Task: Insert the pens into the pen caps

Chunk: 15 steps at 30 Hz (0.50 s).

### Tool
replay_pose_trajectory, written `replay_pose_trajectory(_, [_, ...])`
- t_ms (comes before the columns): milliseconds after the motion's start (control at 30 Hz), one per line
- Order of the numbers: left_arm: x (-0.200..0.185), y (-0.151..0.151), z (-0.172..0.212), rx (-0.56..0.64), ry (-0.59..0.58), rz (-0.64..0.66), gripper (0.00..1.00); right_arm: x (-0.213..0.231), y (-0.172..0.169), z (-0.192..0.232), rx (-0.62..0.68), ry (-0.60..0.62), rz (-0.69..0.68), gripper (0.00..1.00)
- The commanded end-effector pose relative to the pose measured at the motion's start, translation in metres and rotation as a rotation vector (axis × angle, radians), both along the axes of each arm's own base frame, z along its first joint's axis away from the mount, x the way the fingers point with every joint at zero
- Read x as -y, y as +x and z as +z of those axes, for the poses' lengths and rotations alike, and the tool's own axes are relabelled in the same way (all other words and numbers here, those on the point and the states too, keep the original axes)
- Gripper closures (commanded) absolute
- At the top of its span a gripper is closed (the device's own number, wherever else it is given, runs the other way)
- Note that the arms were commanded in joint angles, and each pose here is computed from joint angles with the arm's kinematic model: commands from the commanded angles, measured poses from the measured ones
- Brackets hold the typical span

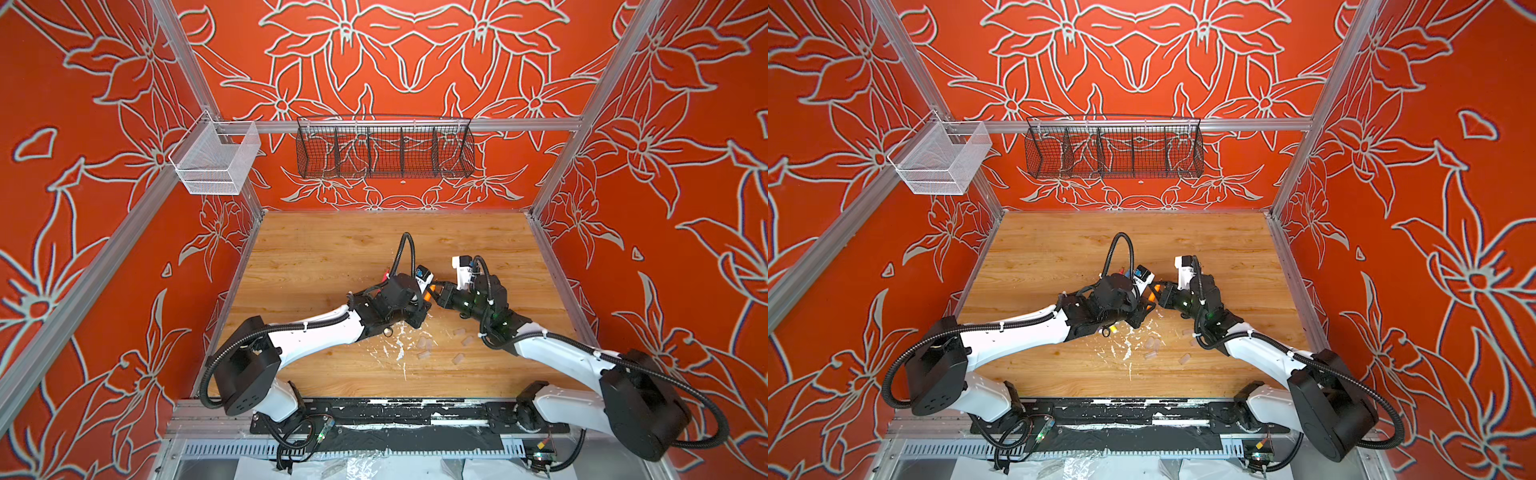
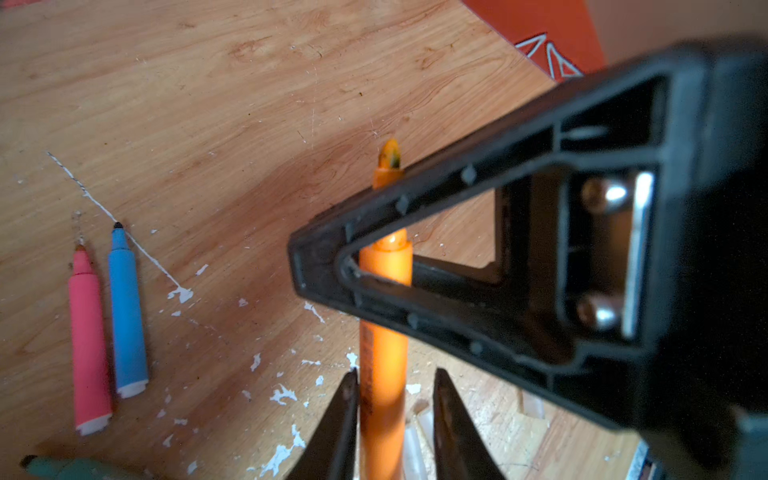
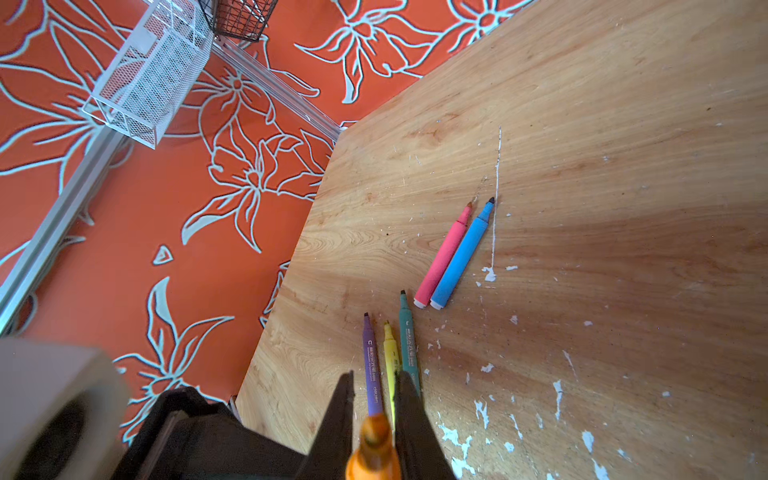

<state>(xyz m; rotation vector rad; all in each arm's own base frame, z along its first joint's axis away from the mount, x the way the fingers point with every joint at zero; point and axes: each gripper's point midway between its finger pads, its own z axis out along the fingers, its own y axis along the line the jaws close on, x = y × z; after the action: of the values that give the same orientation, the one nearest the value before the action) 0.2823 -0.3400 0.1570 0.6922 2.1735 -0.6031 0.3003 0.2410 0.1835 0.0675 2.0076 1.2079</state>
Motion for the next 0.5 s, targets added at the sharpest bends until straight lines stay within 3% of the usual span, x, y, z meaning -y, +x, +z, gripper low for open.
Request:
replay_pose_trajectory(0, [0.0074, 0.0036, 0.0058, 0.026, -0.007, -0.011, 0.69, -0.0063, -0.0056, 0.0089, 0.015, 0.074, 0.031, 1.00])
replay_pose_trajectory(333, [0.0120, 0.0061, 0.0001, 0.017, 0.007, -0.021, 0.69, -0.0102, -0.0077, 0.0093, 0.014, 0.105, 0.047, 1.00])
replay_pose_trajectory(400, [0.0121, 0.0058, -0.0003, 0.014, 0.007, -0.023, 0.76, -0.0100, -0.0080, 0.0091, 0.014, 0.109, 0.048, 1.00])
replay_pose_trajectory(467, [0.0120, 0.0051, 0.0004, 0.014, 0.001, -0.023, 0.89, -0.0093, -0.0081, 0.0092, 0.016, 0.107, 0.045, 1.00])
